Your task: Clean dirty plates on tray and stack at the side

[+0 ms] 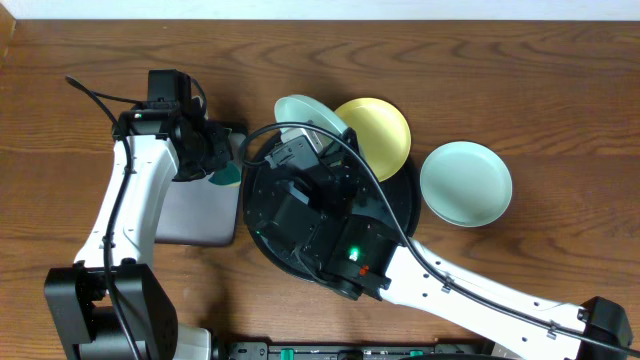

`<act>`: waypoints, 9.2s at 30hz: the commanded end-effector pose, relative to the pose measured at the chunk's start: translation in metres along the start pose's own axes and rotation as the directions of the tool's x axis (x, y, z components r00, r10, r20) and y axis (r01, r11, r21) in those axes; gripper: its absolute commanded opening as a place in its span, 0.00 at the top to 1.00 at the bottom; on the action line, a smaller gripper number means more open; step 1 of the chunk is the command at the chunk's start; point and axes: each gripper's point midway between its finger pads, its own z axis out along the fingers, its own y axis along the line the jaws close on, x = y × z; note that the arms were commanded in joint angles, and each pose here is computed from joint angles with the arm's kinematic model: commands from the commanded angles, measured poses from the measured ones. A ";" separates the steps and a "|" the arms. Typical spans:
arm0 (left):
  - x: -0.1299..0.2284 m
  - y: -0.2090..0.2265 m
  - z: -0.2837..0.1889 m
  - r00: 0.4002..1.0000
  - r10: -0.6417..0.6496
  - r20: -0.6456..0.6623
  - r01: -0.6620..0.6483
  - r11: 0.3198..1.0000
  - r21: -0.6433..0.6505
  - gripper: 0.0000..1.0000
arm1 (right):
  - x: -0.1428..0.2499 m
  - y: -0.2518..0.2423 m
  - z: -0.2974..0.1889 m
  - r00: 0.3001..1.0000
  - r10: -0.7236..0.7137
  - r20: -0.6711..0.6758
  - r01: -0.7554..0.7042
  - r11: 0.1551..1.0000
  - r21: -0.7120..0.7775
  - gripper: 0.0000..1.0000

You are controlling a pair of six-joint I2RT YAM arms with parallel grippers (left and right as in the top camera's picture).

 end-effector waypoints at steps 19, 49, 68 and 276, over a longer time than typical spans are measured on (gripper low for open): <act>-0.009 -0.003 -0.014 0.999 0.003 0.047 -0.004 1.000 0.008 0.93 | 0.126 -0.024 0.090 0.569 0.299 -0.766 -0.797 0.431 -0.423 0.99; -0.007 -0.002 -0.012 0.999 0.002 0.039 -0.002 1.000 0.005 0.93 | 0.356 -0.063 0.126 0.170 0.503 -0.847 -0.785 0.589 0.193 0.69; -0.009 -0.003 -0.012 0.999 0.004 0.050 -0.004 1.000 0.008 0.92 | 0.213 0.057 0.213 0.562 0.145 -0.814 -0.785 0.403 -0.470 0.50; 0.026 -0.092 0.118 0.934 0.351 0.071 -0.332 0.923 -0.194 0.93 | 0.238 0.228 0.100 0.173 -0.112 -0.979 -0.834 0.511 -0.206 0.99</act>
